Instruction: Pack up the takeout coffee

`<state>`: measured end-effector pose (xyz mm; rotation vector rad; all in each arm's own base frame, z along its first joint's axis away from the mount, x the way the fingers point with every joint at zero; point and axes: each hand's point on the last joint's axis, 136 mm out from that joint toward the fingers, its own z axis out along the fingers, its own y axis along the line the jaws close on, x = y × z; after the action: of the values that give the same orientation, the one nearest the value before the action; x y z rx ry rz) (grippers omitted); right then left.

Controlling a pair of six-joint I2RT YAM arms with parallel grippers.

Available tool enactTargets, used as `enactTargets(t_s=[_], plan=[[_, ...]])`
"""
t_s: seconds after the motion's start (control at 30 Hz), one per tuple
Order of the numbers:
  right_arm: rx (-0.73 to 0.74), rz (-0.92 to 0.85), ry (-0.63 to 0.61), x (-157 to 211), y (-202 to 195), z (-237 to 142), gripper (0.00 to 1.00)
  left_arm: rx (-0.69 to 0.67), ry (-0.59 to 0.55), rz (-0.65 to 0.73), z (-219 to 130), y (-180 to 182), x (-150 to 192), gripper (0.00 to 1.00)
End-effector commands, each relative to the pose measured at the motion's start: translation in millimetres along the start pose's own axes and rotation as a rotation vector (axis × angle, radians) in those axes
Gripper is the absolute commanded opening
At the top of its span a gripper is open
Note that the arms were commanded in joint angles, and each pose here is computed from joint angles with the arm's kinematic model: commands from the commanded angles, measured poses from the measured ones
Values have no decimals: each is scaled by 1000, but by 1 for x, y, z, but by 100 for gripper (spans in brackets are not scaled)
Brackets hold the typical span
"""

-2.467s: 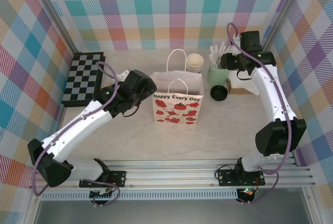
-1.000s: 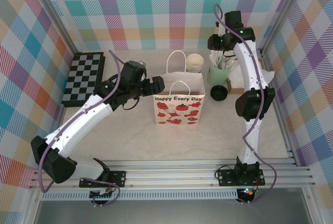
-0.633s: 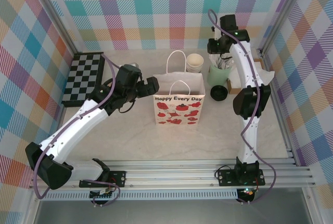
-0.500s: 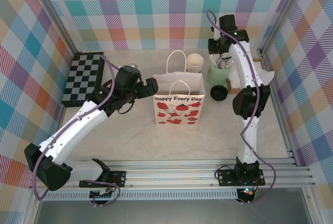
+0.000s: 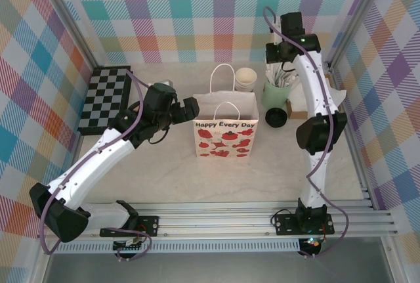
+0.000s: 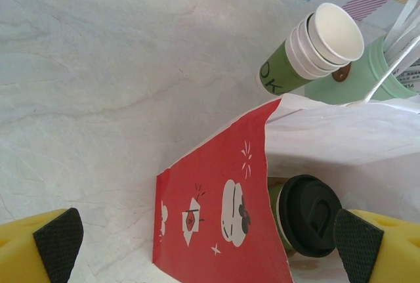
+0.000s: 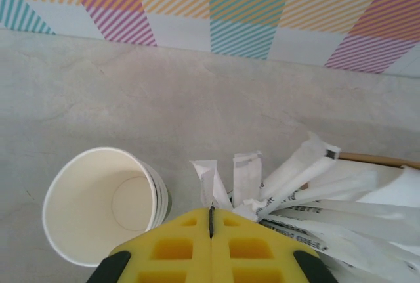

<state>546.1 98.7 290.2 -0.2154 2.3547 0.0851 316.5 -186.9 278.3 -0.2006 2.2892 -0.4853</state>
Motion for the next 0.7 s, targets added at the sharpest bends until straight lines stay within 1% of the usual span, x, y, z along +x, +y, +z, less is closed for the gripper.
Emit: enactTargets(t_s=[0.0, 0.13, 0.17, 0.23, 0.27, 0.33, 0.43, 0.53, 0.57, 0.67], plan=[[30, -30, -49, -11, -3, -32, 5, 6, -32, -10, -6, 3, -5, 100], [45, -16, -73, -15, -6, -45, 3, 6, -29, -16, -5, 3, -4, 100], [42, -16, -83, -17, -5, -50, 3, 9, -25, -16, -4, 2, -3, 100], [47, -19, -89, -18, -6, -54, 8, 17, -17, -18, -2, 0, -3, 100], [50, -24, -85, -16, -6, -53, 10, 22, -13, -17, -2, -1, -2, 100], [51, -29, -64, -10, -6, -47, 8, 23, -7, -19, 0, -2, -2, 100], [32, -36, -16, 5, -3, -29, 8, 20, 2, -20, 2, -1, 0, 100], [17, -31, 18, 16, -1, -13, 14, 13, 6, -20, 1, 0, 1, 100], [14, -24, 25, 18, 0, -10, 18, 8, 7, -18, 1, 1, 2, 100], [3, -1, 25, 18, 2, -11, 24, -2, 5, -17, 1, 4, 2, 100]])
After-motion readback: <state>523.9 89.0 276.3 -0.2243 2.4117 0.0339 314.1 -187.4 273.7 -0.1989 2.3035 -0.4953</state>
